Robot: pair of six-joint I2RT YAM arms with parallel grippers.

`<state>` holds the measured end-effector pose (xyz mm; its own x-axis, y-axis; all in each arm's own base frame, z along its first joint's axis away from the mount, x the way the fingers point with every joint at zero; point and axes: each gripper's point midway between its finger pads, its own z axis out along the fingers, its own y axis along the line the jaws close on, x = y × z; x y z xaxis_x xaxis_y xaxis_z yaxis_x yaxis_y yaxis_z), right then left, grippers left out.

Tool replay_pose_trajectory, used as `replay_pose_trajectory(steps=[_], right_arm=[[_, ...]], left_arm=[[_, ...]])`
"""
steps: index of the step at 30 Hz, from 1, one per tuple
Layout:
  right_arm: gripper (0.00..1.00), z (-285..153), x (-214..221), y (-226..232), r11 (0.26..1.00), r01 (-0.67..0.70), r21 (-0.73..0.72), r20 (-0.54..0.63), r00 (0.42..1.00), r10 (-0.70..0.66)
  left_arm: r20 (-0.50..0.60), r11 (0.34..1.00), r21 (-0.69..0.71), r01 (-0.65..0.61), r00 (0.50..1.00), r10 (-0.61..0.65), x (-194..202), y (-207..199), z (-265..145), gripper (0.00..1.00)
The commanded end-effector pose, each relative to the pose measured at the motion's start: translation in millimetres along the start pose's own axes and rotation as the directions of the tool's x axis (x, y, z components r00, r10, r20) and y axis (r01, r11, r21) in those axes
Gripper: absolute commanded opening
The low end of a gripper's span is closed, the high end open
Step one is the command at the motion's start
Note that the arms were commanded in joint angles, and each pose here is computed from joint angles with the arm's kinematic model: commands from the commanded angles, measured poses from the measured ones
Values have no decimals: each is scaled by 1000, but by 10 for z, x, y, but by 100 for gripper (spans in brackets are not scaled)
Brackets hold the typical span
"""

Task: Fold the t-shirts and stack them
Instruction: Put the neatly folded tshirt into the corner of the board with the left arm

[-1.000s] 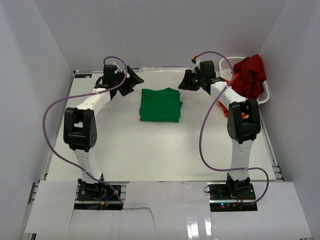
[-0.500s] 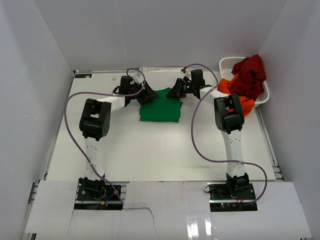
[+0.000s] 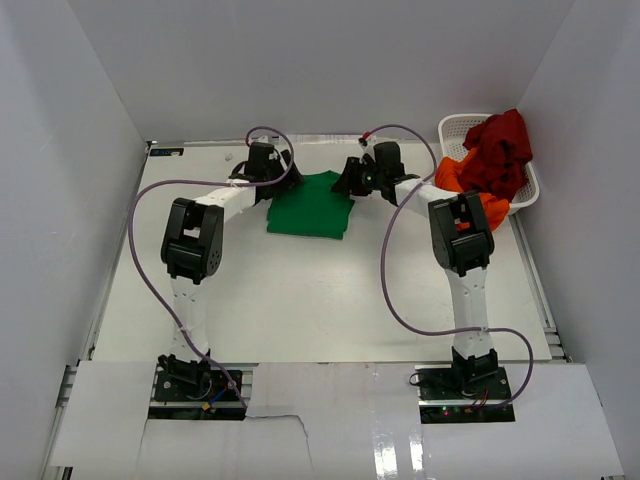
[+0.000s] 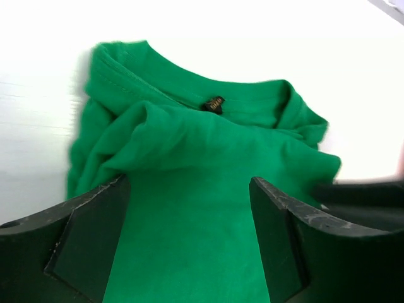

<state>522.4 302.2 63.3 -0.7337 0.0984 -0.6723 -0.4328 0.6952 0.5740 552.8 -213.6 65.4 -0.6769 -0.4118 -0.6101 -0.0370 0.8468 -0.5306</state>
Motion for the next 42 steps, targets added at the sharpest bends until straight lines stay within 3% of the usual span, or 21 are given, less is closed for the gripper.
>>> replay_pose_trajectory(steps=[1, 6, 12, 18, 25, 31, 36, 42], right_arm=[[48, -488, -770, 484, 983, 179, -47, 227, 960, -164], [53, -966, -816, 828, 968, 239, -75, 291, 934, -208], [54, -1456, -633, 820, 967, 251, 47, 271, 928, -254], [53, -1620, -508, 638, 965, 225, 132, 213, 945, -250], [53, -1797, -405, 638, 965, 212, 157, 212, 947, -242], [53, -1957, -322, 689, 963, 220, 154, 221, 943, -251], [54, -2067, -283, 743, 965, 226, 136, 232, 939, -253], [54, -2077, -171, 765, 969, 225, 103, 221, 944, -243]], left_arm=[[152, 990, -47, -133, 979, 138, -485, -407, -453, 88], [117, 975, -13, -224, 968, 224, -363, -895, -592, 88], [4, 940, -97, -327, 944, 329, 102, -965, -461, 88], [-153, 927, -171, -333, 939, 309, 598, -631, -232, 86], [-209, 897, -297, -328, 939, 274, 864, -197, -204, 85], [-263, 911, -334, -243, 952, 157, 846, 334, 16, 88], [-224, 877, -433, -207, 967, 118, 428, 1002, -1, 88], [-130, 853, -503, -139, 988, 85, -121, 1714, -189, 96]])
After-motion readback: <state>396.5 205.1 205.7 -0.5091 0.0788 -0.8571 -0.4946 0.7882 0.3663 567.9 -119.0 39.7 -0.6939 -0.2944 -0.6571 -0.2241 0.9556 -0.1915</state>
